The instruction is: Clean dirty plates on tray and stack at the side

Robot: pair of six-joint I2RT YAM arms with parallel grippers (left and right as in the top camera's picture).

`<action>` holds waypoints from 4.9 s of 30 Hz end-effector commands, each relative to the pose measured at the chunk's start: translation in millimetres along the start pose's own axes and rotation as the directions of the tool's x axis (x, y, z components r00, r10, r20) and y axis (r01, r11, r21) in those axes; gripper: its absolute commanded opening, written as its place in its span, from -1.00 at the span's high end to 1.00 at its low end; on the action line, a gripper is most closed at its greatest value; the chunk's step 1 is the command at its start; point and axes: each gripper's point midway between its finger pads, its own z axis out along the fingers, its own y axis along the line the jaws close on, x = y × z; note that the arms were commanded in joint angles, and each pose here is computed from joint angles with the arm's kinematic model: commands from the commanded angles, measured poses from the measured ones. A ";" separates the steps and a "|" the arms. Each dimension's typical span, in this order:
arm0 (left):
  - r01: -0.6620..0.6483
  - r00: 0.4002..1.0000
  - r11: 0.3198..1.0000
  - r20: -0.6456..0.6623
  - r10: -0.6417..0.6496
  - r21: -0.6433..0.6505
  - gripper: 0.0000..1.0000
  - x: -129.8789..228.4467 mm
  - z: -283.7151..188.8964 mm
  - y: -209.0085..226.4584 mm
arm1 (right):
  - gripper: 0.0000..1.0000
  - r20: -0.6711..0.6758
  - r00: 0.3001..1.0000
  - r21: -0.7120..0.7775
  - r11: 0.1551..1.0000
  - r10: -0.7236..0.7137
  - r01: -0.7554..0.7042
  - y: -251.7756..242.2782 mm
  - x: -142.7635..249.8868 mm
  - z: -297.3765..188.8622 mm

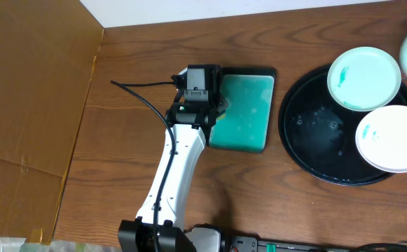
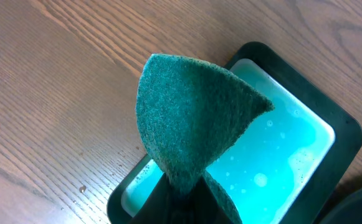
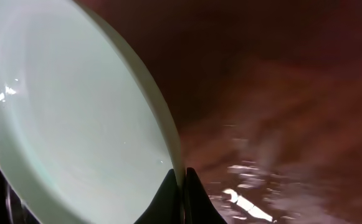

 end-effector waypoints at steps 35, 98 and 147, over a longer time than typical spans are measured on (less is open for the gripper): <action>-0.021 1.000 0.999 -0.012 0.021 -0.029 0.85 4.6 6.0 6.2 | -0.77 -0.029 0.909 -0.032 0.909 -0.416 0.415 119.8 37.9 34.5; -0.023 0.999 1.000 -0.026 0.023 -0.015 0.85 7.3 6.0 3.9 | 0.98 -0.151 0.836 0.077 0.837 -0.527 0.541 154.2 91.8 101.2; -0.194 0.955 0.851 -0.103 0.277 0.488 0.86 183.9 78.6 -237.5 | 0.98 -0.435 0.687 -0.117 0.793 -0.582 0.598 166.6 205.2 152.5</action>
